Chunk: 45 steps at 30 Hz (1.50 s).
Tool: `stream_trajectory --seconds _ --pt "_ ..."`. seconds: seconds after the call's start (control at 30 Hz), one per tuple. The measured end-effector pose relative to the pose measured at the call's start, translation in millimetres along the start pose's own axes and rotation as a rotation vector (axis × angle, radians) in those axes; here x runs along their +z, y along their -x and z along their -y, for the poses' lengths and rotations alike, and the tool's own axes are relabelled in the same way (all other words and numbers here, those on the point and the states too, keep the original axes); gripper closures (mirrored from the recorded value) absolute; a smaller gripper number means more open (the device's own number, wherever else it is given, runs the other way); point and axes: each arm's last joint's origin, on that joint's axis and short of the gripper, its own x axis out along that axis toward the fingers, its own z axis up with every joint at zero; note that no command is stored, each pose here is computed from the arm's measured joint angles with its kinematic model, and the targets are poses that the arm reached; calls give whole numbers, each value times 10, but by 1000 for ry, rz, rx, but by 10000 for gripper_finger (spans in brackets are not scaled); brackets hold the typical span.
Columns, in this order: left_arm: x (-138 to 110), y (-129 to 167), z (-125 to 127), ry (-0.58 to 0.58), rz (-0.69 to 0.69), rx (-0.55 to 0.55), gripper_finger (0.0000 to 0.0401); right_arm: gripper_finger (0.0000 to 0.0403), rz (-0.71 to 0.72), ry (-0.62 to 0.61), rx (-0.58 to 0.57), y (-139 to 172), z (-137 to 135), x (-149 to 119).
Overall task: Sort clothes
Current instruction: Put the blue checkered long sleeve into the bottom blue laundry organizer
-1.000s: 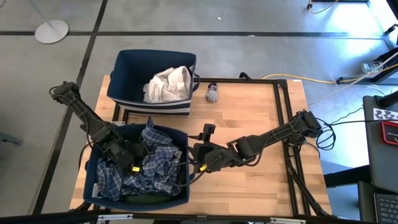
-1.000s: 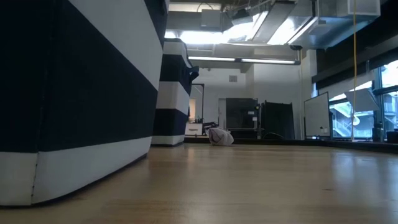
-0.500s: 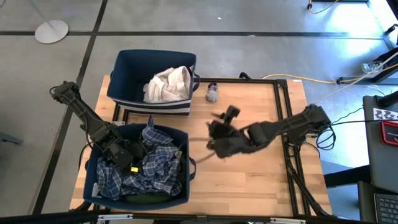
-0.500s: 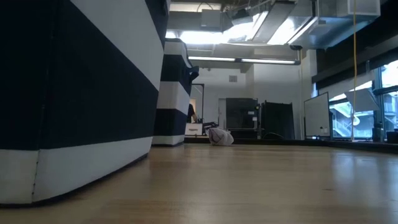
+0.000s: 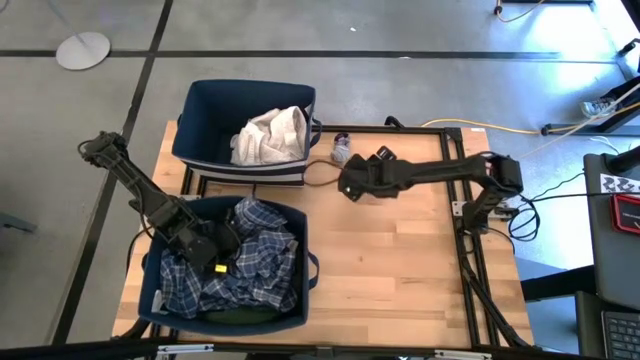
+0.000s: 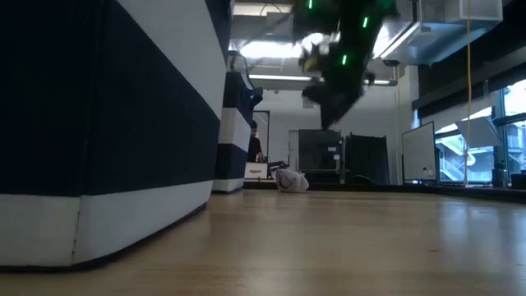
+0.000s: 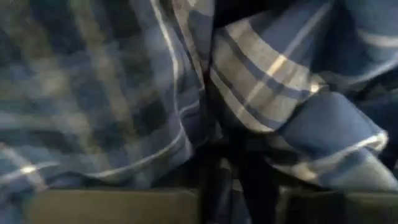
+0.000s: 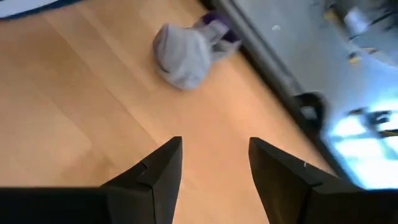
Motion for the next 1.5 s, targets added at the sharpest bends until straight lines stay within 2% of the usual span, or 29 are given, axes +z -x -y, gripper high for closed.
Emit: stream_trajectory --seconds 0.13,0.23,0.33,0.5,0.7,0.9,1.17,1.3,1.5 --pt "2 -3 -12 7 -3 6 278 217 18 -77 102 -436 55 -55" --pt "3 -3 -11 7 -2 5 251 217 67 -153 171 -694 137 -68" --pt "4 -3 -10 8 -2 5 242 217 147 -265 224 -884 239 -48" --pt "4 -3 -10 8 -2 4 249 217 253 -418 282 -1078 350 3" --pt "7 -4 -10 4 5 8 251 217 295 -465 303 -1321 329 34" --pt "8 -3 -9 0 7 9 253 217 219 -491 276 -1629 343 -72" --pt "9 -3 -8 -10 9 10 251 219 202 -446 295 -1743 278 -120" --pt "9 -3 -8 -12 9 10 251 255 186 -434 341 -1757 259 -130" --pt "9 -3 -8 -15 9 10 251 381 187 -380 324 -1744 262 -134"
